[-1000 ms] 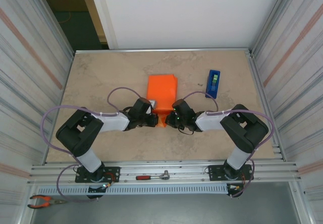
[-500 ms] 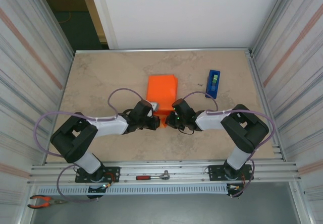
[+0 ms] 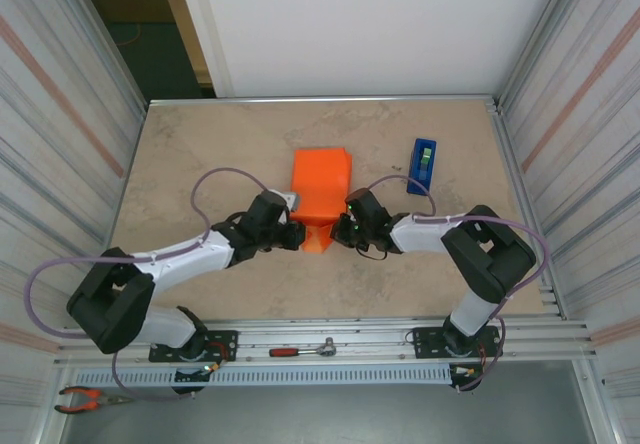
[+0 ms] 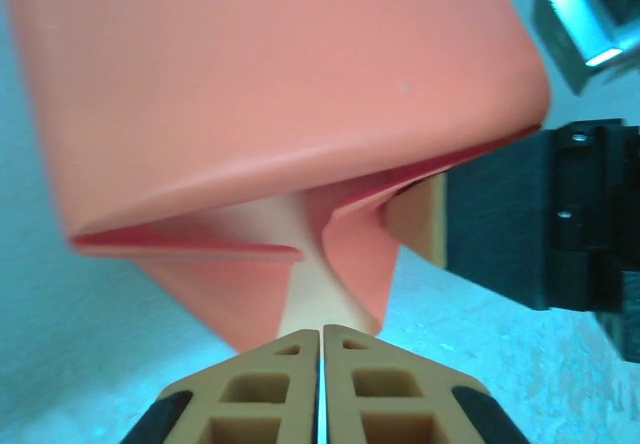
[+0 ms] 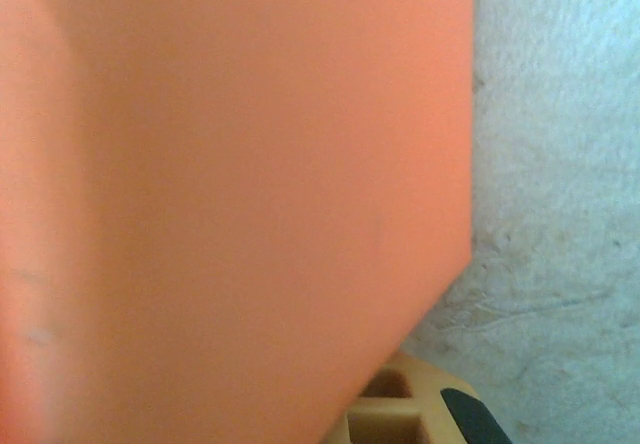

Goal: Wrap the gift box in paper

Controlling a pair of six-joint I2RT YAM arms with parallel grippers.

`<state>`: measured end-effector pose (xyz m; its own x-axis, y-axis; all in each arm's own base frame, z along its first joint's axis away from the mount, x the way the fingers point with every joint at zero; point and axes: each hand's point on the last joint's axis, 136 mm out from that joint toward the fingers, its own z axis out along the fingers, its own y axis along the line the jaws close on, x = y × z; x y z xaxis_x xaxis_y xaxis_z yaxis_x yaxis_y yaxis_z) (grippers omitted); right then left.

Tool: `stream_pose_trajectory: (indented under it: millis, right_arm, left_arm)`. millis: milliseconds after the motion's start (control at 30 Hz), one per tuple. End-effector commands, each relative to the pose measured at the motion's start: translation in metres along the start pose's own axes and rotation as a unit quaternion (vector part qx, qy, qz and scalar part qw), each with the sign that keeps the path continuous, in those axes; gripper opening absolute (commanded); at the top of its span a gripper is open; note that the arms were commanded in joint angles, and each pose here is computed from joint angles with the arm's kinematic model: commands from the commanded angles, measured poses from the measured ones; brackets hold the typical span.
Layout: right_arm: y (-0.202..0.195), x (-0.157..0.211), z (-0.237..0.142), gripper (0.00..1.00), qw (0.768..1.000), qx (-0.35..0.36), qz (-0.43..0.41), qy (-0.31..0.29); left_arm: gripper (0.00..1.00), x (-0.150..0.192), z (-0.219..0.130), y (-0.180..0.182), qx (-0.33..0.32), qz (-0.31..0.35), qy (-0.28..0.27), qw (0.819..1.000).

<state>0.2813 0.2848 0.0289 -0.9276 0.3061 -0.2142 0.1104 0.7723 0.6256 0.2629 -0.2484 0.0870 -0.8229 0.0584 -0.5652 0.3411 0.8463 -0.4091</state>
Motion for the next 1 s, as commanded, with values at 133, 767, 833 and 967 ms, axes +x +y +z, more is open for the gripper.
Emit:
stream_pose_trajectory:
  millis: [133, 767, 833, 967]
  right_arm:
    - [0.004, -0.019, 0.000, 0.00, 1.000, -0.006, -0.004, -0.006]
    - [0.001, 0.006, -0.005, 0.00, 0.999, 0.048, -0.015, -0.008]
    - [0.003, 0.004, -0.005, 0.00, 0.998, 0.053, -0.017, -0.008]
    - [0.009, 0.002, -0.005, 0.00, 0.998, 0.054, -0.024, -0.001]
  left_arm:
    - [0.20, -0.006, -0.014, 0.025, -0.034, -0.036, 0.002, 0.999]
    - [0.05, 0.002, 0.009, 0.024, -0.001, -0.015, 0.024, 1.000]
    - [0.06, 0.000, 0.015, 0.024, 0.001, -0.017, 0.021, 1.000]
    - [0.05, -0.005, 0.029, 0.024, 0.001, -0.018, 0.017, 1.000]
